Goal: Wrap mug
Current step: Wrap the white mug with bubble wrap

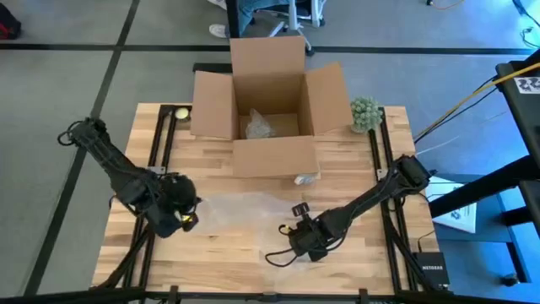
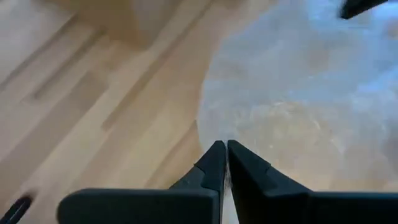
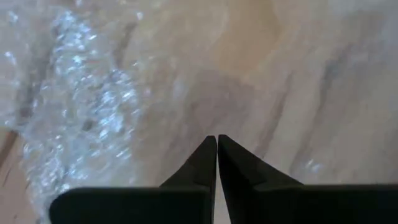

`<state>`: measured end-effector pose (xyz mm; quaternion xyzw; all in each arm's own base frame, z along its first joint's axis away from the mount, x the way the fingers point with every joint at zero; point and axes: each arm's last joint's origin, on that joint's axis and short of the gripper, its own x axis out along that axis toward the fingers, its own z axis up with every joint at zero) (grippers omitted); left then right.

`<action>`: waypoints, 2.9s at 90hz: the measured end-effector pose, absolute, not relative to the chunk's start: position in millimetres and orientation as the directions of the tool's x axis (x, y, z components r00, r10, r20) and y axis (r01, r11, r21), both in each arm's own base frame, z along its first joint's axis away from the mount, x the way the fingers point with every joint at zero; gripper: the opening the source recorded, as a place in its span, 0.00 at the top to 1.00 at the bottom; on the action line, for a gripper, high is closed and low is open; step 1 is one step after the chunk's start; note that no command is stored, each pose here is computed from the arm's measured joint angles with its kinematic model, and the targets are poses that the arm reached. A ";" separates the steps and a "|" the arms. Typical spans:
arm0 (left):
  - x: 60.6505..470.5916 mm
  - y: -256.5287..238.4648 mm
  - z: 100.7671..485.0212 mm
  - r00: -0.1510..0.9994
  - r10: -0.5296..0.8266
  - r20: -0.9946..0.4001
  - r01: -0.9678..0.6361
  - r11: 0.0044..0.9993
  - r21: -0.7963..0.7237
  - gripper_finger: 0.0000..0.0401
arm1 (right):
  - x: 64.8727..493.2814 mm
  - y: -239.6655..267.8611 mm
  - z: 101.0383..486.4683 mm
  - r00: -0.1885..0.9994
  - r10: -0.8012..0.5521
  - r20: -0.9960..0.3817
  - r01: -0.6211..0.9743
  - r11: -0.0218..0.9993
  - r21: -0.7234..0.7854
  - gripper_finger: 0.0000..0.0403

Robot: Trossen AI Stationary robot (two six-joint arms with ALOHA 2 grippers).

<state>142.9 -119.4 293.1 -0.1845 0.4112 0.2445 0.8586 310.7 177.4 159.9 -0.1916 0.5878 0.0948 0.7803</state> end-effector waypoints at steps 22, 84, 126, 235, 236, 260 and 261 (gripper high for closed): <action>128.6 -114.4 290.8 0.463 0.338 -0.819 -0.632 0.774 -0.038 1.00 | 326.0 185.2 184.9 0.385 -0.065 -0.920 -0.353 0.911 -0.212 1.00; 128.7 -112.8 290.3 0.435 0.330 -0.838 -0.633 0.774 -0.024 1.00 | 344.8 173.4 131.9 0.187 0.014 -0.982 -0.488 0.869 -0.080 1.00; 120.5 -112.8 287.3 0.251 0.225 -0.941 -0.647 0.762 0.009 1.00 | 331.4 163.6 136.8 0.048 -0.042 -0.998 -0.388 0.920 -0.057 1.00; 159.5 -118.4 303.1 0.486 0.042 -0.873 -0.387 0.906 -0.172 0.61 | 329.4 156.7 164.7 0.106 -0.138 -0.985 -0.313 0.935 -0.165 1.00; 161.1 -120.2 301.5 0.497 0.032 -0.867 -0.376 0.908 -0.182 0.61 | 329.8 156.7 166.1 0.113 -0.139 -0.984 -0.312 0.935 -0.168 1.00; 174.0 -140.8 208.4 0.399 0.150 -0.905 -0.412 0.910 -0.031 0.61 | 340.1 163.1 162.7 0.227 -0.040 -0.973 -0.224 0.970 -0.092 1.00; 173.6 -140.6 204.2 0.390 0.163 -0.906 -0.423 0.906 -0.020 0.61 | 340.0 163.1 161.6 0.226 -0.038 -0.973 -0.217 0.972 -0.088 1.00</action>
